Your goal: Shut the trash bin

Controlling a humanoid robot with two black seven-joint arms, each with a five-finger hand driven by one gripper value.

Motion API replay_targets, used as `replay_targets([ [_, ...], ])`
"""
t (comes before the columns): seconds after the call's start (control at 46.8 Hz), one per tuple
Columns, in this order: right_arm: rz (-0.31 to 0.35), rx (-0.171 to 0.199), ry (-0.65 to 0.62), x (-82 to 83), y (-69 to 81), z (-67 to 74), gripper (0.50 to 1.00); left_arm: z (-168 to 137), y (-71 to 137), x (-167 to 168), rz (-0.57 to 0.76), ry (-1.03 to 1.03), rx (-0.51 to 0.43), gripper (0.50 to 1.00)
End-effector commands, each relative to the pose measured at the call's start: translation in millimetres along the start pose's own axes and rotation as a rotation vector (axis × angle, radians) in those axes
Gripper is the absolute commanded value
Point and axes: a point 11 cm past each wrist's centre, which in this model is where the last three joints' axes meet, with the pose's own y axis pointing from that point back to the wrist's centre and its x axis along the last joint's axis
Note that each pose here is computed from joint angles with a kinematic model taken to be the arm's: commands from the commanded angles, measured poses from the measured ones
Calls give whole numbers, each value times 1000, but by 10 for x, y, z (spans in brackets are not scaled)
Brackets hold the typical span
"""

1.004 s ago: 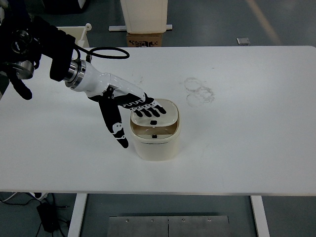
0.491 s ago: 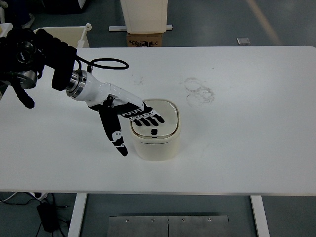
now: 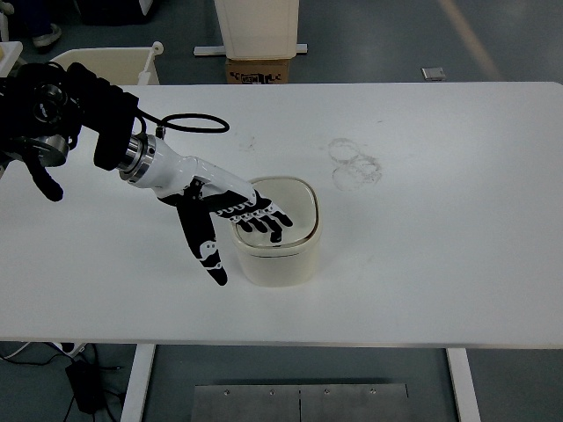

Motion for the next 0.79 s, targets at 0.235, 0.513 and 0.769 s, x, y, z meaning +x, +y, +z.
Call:
replay_targets([
  [0.235, 0, 0, 0, 0, 0, 0, 993, 23, 25, 23, 8, -8, 0, 1000],
  [0.513, 0, 0, -1, 0, 0, 0, 993, 34, 7, 3, 1, -8, -4, 1000],
  [0.769, 0, 0, 0, 0, 0, 0, 993, 77, -10, -10, -6, -19, -10, 1000],
])
